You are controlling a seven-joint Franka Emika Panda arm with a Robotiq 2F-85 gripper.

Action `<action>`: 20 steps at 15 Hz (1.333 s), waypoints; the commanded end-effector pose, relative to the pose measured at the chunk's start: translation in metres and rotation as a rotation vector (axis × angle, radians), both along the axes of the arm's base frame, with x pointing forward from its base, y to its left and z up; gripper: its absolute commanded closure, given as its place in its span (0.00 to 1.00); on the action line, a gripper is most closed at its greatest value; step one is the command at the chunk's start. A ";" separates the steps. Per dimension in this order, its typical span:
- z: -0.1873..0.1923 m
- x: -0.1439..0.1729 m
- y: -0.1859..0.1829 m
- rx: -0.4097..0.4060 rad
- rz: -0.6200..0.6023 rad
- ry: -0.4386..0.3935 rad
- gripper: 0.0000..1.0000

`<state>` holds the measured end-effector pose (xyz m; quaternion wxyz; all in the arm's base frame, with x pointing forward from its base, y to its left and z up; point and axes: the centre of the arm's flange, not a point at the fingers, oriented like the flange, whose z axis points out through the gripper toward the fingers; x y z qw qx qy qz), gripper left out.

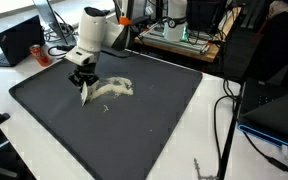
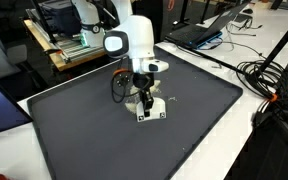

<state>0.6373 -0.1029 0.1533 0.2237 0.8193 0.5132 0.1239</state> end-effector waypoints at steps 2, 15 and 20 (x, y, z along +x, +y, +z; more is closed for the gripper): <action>0.004 -0.038 -0.013 -0.005 0.102 0.071 0.99; 0.015 -0.098 -0.014 0.040 0.329 0.145 0.99; 0.020 -0.112 -0.013 0.059 0.359 0.162 0.99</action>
